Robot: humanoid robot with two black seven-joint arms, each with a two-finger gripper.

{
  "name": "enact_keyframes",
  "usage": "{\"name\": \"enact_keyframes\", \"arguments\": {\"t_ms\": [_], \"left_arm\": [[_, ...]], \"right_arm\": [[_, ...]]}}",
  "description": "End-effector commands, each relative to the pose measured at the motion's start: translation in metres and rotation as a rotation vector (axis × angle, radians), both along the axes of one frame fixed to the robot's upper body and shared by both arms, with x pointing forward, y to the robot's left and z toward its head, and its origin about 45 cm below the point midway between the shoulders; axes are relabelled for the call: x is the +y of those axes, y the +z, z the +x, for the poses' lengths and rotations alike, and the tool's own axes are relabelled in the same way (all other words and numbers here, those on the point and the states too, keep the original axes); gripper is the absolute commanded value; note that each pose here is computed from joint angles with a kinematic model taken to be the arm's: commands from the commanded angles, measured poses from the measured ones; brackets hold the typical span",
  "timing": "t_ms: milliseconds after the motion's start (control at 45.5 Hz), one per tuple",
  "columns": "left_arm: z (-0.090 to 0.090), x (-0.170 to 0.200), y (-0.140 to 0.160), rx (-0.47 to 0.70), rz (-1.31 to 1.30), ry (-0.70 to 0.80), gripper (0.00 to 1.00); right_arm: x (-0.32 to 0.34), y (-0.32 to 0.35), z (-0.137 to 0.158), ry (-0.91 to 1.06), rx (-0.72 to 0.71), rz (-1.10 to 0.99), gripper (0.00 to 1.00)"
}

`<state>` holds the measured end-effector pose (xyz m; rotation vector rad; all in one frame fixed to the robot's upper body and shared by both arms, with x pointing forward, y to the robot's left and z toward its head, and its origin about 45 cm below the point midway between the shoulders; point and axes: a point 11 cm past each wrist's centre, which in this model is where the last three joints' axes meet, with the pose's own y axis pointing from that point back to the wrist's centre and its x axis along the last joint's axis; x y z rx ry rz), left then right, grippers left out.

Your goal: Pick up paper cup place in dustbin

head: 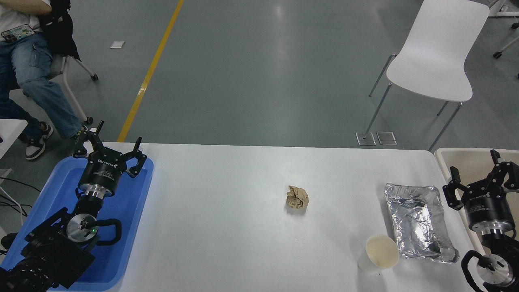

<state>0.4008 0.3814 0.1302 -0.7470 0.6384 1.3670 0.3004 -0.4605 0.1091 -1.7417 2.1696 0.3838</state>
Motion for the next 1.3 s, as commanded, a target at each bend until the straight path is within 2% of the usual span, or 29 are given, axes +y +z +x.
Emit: {"name": "enact_keyframes", "arguments": {"t_ms": [0, 593, 1275], "left_arm": [[0.000, 0.000, 0.000, -0.001, 0.000, 0.001, 1.00], [0.000, 0.000, 0.000, -0.001, 0.000, 0.001, 1.00], [0.000, 0.000, 0.000, -0.001, 0.000, 0.001, 1.00]], "right_arm": [[0.000, -0.001, 0.000, 0.000, 0.001, 0.001, 1.00], [0.001, 0.001, 0.002, 0.004, -0.002, -0.006, 1.00], [0.011, 0.023, 0.031, 0.052, -0.048, -0.038, 1.00]]}}
